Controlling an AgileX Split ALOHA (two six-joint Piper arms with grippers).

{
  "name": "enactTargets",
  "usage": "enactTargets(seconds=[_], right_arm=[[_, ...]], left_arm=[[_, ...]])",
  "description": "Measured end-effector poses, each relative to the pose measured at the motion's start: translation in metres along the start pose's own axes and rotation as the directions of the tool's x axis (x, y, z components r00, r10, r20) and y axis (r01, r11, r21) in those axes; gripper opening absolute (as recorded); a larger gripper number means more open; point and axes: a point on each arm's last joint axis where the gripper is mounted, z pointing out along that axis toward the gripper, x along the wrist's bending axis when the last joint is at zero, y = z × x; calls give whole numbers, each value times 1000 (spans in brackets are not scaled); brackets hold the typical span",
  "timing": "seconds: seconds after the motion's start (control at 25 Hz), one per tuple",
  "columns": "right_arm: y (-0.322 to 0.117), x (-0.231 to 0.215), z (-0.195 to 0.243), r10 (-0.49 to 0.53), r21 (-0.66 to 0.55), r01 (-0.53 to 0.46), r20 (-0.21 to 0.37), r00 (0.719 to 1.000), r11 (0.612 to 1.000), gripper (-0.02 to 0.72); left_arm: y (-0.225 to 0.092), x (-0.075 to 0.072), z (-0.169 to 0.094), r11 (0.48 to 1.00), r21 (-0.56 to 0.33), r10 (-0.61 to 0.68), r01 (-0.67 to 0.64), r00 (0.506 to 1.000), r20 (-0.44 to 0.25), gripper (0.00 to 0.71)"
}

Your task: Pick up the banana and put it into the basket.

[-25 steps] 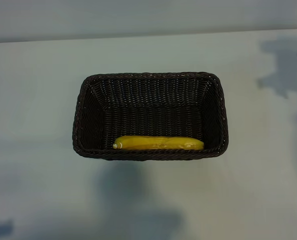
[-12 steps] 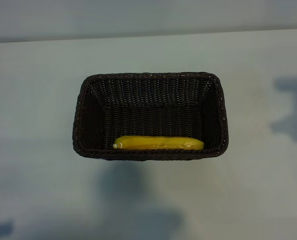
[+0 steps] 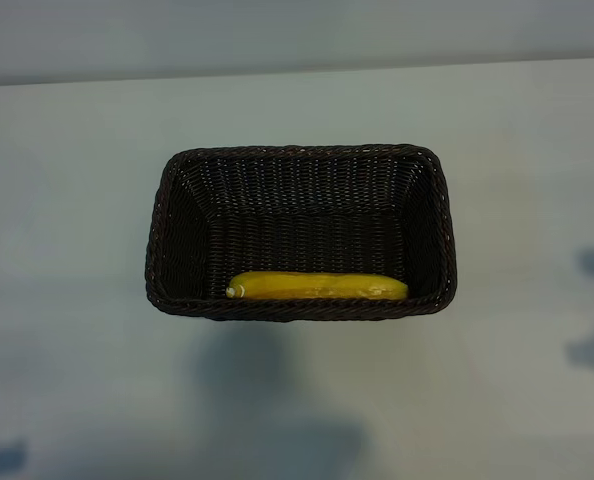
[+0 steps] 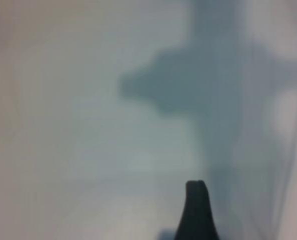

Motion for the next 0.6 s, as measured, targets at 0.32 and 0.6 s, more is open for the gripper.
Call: enactTargets(seconds=[0.32,0.6], right_arm=[[-29,-1,11,-11,-40,11,-3,1000,999,547],[-29,-1,10,-16,-46,16,-2,1000,999,547]], left_arm=[[0,0,0,1000,0,0,0,1000,0,548],[0,0,0,1000,0,0,0,1000,0,548]])
